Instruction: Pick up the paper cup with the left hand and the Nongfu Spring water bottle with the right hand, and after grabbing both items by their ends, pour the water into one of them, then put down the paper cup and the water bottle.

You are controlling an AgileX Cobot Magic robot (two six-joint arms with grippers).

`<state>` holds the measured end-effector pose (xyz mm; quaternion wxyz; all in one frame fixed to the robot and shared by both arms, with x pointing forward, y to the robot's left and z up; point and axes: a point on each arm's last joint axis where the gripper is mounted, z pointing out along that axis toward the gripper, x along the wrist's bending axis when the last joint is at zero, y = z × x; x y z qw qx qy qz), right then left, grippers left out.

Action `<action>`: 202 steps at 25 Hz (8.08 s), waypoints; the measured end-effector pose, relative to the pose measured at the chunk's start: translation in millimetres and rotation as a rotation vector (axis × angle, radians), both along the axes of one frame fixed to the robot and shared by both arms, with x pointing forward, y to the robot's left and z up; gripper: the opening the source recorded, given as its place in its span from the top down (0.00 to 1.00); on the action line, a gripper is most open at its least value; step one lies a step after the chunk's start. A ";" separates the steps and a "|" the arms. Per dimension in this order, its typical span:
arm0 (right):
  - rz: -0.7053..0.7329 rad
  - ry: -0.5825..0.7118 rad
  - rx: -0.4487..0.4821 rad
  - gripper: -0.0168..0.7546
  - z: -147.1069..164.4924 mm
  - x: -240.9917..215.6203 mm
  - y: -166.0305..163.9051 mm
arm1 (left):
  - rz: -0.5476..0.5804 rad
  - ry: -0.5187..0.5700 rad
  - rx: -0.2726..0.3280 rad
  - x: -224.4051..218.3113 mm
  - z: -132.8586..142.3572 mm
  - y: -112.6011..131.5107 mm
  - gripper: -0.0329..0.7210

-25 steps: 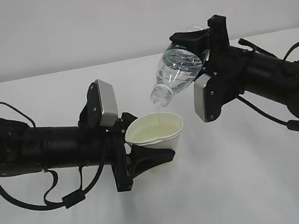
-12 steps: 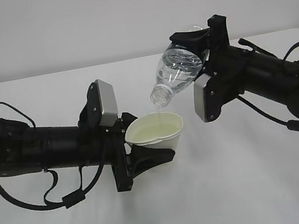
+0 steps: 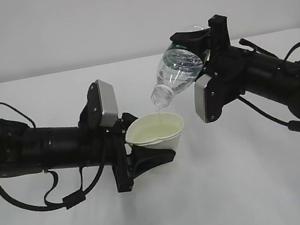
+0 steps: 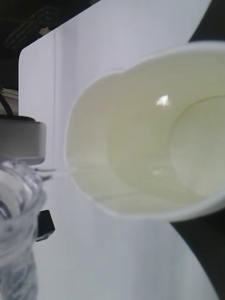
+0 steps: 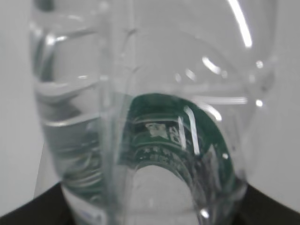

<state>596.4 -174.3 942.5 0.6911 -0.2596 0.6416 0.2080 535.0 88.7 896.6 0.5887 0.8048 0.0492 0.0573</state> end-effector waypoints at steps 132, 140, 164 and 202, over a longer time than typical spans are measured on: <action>-0.292 0.503 1.041 0.45 -0.5 10.2 -26.5 | 0.012 0.003 -0.006 0.9 0.5 0.0 0.41; -0.331 0.523 1.160 0.45 -0.7 11.6 -31.9 | 0.012 0.003 -0.006 0.9 0.5 0.0 0.41; -0.554 0.762 1.336 0.45 -24.1 11.4 -40.4 | 0.009 0.003 -0.011 0.7 0.9 -0.2 0.41; -0.623 0.837 1.391 0.45 -43.3 11.2 -41.7 | 0.195 0.045 -0.108 15.6 8.2 2.0 0.41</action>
